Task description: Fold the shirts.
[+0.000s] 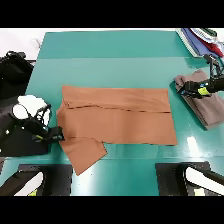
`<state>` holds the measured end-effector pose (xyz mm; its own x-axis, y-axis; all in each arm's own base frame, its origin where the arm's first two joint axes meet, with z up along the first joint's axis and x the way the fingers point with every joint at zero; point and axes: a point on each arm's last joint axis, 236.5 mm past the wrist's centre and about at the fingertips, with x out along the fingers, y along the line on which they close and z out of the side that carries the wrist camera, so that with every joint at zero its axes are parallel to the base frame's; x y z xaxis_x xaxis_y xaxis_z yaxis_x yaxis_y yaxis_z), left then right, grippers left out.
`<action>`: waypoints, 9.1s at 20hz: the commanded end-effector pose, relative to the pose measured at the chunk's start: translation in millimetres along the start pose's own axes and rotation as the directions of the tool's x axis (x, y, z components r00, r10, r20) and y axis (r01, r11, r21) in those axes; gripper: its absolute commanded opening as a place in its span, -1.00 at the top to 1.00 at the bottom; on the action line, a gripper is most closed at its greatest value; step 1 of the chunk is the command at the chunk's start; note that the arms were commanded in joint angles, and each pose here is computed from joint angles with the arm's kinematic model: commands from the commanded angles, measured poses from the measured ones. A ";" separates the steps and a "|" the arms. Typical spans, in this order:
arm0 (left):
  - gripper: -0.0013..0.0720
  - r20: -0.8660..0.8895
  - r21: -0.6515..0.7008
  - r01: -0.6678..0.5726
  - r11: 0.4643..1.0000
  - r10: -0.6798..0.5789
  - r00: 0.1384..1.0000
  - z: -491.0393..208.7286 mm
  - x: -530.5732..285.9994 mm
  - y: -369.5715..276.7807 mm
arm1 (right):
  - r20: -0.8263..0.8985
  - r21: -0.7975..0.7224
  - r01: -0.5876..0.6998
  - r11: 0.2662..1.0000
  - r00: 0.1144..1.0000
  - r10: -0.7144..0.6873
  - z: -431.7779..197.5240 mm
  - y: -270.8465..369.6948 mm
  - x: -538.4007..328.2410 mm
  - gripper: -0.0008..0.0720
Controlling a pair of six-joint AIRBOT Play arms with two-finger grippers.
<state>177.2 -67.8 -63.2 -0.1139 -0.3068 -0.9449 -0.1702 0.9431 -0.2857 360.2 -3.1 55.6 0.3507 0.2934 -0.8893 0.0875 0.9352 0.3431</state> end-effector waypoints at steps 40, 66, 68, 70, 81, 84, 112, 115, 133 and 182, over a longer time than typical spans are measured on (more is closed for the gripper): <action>0.90 0.371 0.259 0.048 0.965 -0.146 0.917 31.2 -101.8 -72.6 | -0.249 0.044 0.155 0.987 0.958 -0.140 -142.7 -43.0 -22.8 0.92; 0.89 0.471 0.280 0.193 0.940 -0.310 0.826 208.0 -123.9 -146.4 | -0.277 0.221 -0.215 0.951 0.921 0.272 -27.3 -56.2 89.6 -0.51; 0.89 0.467 0.304 0.212 0.929 -0.339 0.817 204.8 -122.4 -162.6 | -0.238 0.313 -0.302 0.900 0.893 0.382 -34.0 -47.8 109.8 -0.50; 0.89 0.448 0.343 0.207 0.916 -0.354 0.821 197.2 -114.7 -181.3 | -0.200 0.368 -0.374 0.851 0.862 0.465 -34.2 -31.8 128.7 -0.50; 0.90 0.303 0.470 0.223 0.854 -0.393 0.868 187.8 -11.5 -296.2 | -0.127 0.030 -0.487 0.873 0.864 0.487 28.5 67.2 65.0 0.92; 0.90 0.254 0.495 0.226 0.839 -0.389 0.886 189.8 21.0 -323.6 | -0.035 -0.091 -0.489 0.868 0.872 0.488 55.5 115.6 6.5 0.92; 0.89 0.730 0.344 -0.006 0.939 -0.263 0.631 266.1 -301.1 -161.3 | -0.075 -0.431 -0.761 0.486 0.567 0.821 -54.4 515.6 37.9 0.12; 0.89 0.752 0.327 -0.020 0.945 -0.247 0.611 254.5 -319.9 -150.0 | -0.206 -0.435 -0.798 0.417 0.539 0.817 -87.1 542.9 59.0 -0.31; 0.89 0.667 0.470 -0.055 0.881 -0.314 0.675 228.9 -290.4 -203.3 | -0.339 0.078 -0.508 0.858 0.795 0.502 -29.7 225.2 203.6 -0.84; 0.89 0.544 0.666 -0.041 0.744 -0.448 0.709 169.9 -256.5 -304.8 | 0.344 0.369 -0.016 0.929 0.931 -0.120 87.7 -148.5 -138.2 0.92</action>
<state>424.9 -254.6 239.2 0.5291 -0.5705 -0.6281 0.5253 0.8016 -0.2855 419.2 -188.9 190.7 0.7262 0.1052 -0.6793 0.3363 0.8075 0.4847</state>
